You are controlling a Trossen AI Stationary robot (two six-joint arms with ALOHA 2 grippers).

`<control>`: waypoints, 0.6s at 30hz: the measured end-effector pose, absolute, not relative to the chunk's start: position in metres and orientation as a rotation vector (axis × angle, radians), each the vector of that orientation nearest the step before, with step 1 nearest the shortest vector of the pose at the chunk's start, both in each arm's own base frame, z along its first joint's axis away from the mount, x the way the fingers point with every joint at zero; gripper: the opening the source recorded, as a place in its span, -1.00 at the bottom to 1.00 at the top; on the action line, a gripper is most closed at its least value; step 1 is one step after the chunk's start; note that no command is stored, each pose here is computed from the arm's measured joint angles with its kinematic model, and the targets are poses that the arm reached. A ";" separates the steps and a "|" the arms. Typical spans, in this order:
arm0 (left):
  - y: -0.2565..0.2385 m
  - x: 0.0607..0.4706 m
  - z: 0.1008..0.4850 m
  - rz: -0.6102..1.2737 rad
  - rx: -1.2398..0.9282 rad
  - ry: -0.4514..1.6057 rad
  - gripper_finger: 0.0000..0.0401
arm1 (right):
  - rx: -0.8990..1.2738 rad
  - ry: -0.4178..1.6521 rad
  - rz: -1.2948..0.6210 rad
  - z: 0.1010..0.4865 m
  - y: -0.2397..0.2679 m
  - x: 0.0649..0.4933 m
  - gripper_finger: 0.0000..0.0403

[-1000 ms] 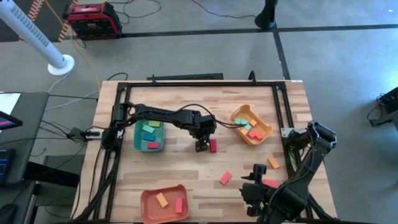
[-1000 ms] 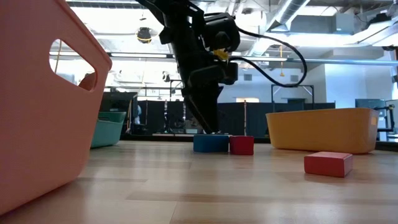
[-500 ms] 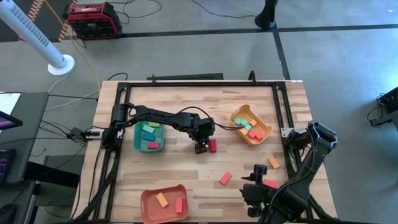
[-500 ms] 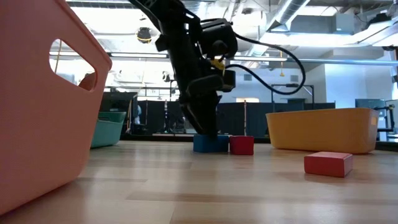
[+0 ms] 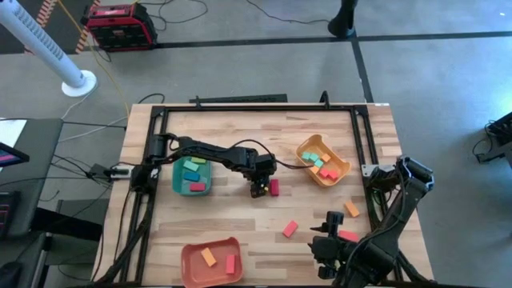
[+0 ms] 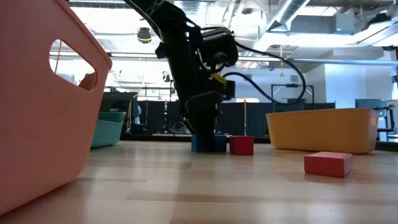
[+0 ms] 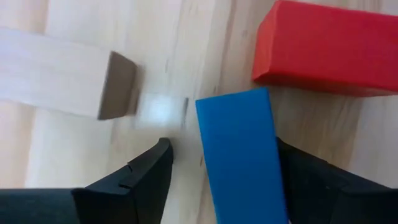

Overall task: Sort blocks by size
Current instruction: Put the thick blue rectangular block into the orange bin

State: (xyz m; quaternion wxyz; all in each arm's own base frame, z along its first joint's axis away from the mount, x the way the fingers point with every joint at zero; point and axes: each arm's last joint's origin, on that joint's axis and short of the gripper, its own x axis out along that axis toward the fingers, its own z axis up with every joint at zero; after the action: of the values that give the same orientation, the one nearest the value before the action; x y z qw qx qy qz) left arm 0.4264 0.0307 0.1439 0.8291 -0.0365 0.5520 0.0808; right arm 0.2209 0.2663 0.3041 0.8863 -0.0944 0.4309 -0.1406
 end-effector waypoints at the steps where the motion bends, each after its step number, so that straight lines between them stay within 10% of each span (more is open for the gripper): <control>1: 0.031 0.426 0.143 0.166 -0.070 1.179 0.20 | -0.195 0.895 -0.291 0.304 0.267 0.221 0.21; 11: 0.027 0.422 0.156 0.113 0.025 1.223 -0.36 | -0.211 0.898 -0.287 0.304 0.266 0.221 0.21; 18: 0.018 0.407 0.182 0.072 0.065 1.291 -0.38 | -0.224 0.898 -0.283 0.304 0.266 0.221 0.21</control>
State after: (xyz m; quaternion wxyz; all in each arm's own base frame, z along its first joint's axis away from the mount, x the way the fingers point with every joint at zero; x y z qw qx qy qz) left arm 0.4067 0.0178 0.1823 0.7978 0.0304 0.6013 0.0336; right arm 0.2211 0.2660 0.3041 0.8852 -0.1076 0.4316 -0.1359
